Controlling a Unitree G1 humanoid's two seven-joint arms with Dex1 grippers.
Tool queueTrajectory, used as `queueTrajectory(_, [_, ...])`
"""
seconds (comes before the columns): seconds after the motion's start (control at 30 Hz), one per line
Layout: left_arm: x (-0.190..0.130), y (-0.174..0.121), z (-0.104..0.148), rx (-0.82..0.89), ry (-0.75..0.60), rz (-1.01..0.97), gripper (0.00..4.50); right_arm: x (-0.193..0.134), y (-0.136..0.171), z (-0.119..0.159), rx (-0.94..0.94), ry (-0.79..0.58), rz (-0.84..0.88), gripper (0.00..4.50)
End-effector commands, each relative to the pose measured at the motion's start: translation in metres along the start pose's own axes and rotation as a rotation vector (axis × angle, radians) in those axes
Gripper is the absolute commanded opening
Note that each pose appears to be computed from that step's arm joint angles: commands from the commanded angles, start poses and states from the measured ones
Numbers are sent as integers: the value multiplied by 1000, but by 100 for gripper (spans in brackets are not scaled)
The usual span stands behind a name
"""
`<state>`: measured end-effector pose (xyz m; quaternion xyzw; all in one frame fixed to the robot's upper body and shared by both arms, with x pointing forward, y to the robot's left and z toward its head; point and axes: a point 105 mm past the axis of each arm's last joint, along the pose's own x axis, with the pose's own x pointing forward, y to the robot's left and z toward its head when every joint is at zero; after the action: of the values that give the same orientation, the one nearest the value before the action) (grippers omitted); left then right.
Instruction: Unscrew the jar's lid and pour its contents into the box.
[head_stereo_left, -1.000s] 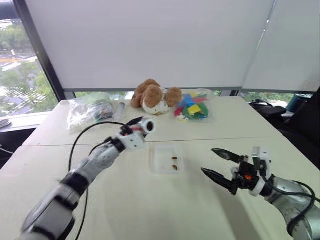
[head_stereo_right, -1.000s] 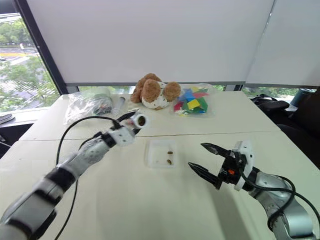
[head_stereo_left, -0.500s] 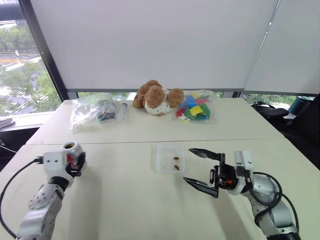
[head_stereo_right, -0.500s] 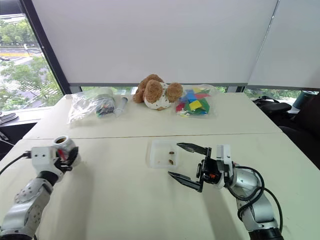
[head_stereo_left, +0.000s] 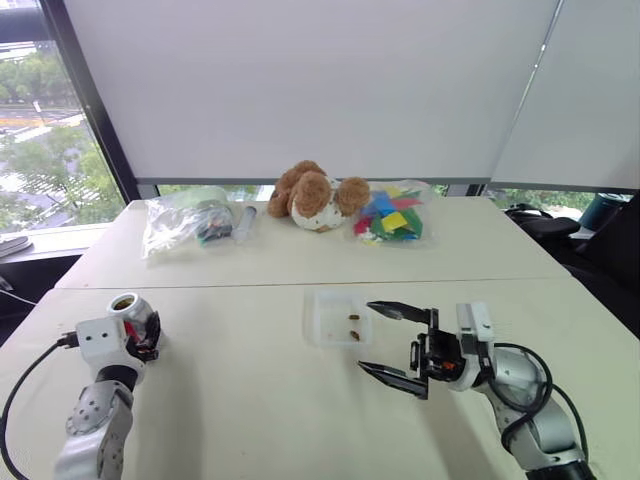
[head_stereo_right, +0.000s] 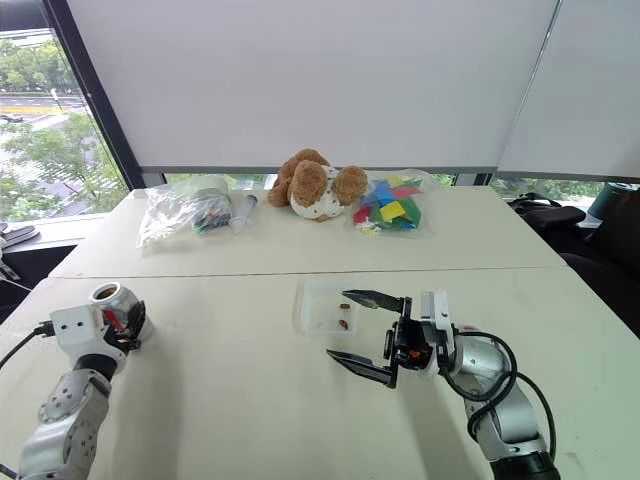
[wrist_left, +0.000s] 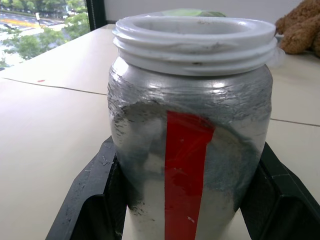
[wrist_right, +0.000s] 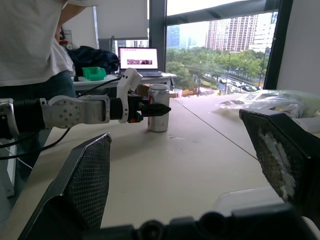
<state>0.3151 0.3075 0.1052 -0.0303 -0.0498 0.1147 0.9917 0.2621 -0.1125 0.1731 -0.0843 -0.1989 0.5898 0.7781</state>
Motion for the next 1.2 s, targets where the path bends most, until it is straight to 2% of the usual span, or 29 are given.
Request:
queueTrajectory(0.03, [-2, -4, 8, 6, -30, -13, 364, -2, -6, 13, -45, -13, -11, 450])
queueTrajectory(0.07, [-2, -4, 9, 7, -30, -11, 420, -3, -6, 13, -46, -11, -13, 450])
queueTrajectory(0.1, [-3, -3, 10, 3, -35, -6, 443, -4, -7, 14, -46, -9, -15, 450])
queueTrajectory(0.3, [-13, 7, 13, -11, -30, -2, 443, -14, -6, 13, -36, 17, -20, 450])
queueTrajectory(0.63, [-37, 31, -5, 50, 81, -54, 443, -34, -5, 11, -21, 71, -42, 450])
queueTrajectory(0.77, [-57, 42, -7, 198, 156, -228, 443, -61, -4, 12, -4, 147, -66, 450])
queueTrajectory(0.97, [-91, 23, 7, 450, 201, -649, 443, -94, -1, 19, -1, 267, -52, 450])
queueTrajectory(1.07, [-110, 13, 19, 621, 157, -827, 443, -105, 1, 25, -1, 324, -19, 450])
queueTrajectory(1.2, [-112, 10, 38, 625, 125, -885, 443, -109, 8, 27, 6, 385, 40, 450])
